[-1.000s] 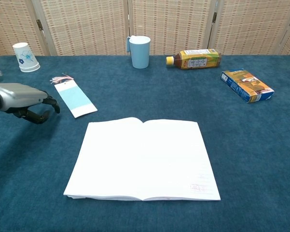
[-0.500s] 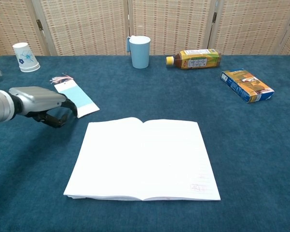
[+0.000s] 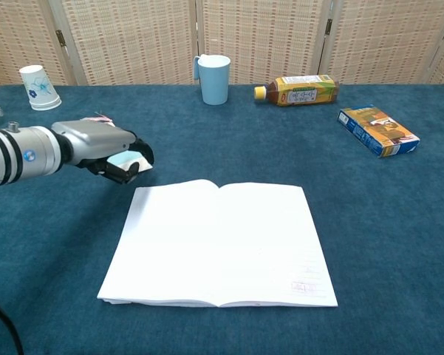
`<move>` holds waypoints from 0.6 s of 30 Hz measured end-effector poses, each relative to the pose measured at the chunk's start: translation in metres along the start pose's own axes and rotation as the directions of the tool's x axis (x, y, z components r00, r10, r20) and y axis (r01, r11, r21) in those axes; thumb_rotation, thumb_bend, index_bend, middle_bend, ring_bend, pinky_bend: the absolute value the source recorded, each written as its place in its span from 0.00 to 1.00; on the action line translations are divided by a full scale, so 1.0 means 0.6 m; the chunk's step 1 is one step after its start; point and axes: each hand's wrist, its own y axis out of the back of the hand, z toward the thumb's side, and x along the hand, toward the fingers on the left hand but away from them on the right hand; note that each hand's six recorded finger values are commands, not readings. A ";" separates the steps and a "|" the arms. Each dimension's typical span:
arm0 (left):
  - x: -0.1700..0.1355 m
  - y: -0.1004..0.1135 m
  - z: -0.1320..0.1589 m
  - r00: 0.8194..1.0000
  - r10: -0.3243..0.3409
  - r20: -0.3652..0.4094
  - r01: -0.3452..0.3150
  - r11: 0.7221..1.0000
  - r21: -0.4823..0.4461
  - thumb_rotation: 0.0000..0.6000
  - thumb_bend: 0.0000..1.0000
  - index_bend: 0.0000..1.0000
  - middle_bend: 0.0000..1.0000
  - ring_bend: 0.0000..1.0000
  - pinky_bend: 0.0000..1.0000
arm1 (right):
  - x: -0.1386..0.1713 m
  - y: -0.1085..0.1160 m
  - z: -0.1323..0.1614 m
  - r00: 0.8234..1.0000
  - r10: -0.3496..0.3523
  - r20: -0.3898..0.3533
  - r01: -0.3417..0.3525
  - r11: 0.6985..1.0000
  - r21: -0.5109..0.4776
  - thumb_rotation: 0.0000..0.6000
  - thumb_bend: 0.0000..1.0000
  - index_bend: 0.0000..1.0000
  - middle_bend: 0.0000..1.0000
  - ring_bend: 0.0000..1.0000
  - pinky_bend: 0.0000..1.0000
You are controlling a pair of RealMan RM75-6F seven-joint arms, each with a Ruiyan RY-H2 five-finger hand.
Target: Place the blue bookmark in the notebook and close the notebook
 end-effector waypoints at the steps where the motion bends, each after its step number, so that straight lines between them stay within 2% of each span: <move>1: 0.003 0.004 -0.002 1.000 0.009 -0.002 -0.009 1.000 -0.004 0.43 0.71 0.21 0.17 0.01 0.11 | 0.000 -0.001 0.000 1.000 0.001 0.000 -0.001 1.000 -0.002 1.00 0.21 0.00 0.02 0.00 0.00; 9: 0.043 0.030 -0.035 0.997 0.041 -0.062 -0.045 0.997 -0.062 0.43 0.71 0.21 0.17 0.01 0.11 | 0.003 -0.002 -0.003 1.000 0.000 -0.002 0.000 1.000 -0.003 1.00 0.21 0.00 0.02 0.00 0.00; 18: 0.082 0.024 -0.060 0.993 0.003 -0.117 -0.013 0.997 -0.082 0.46 0.71 0.21 0.17 0.01 0.11 | 0.009 -0.004 -0.009 1.000 0.005 0.014 -0.005 1.000 -0.006 1.00 0.21 0.00 0.02 0.00 0.00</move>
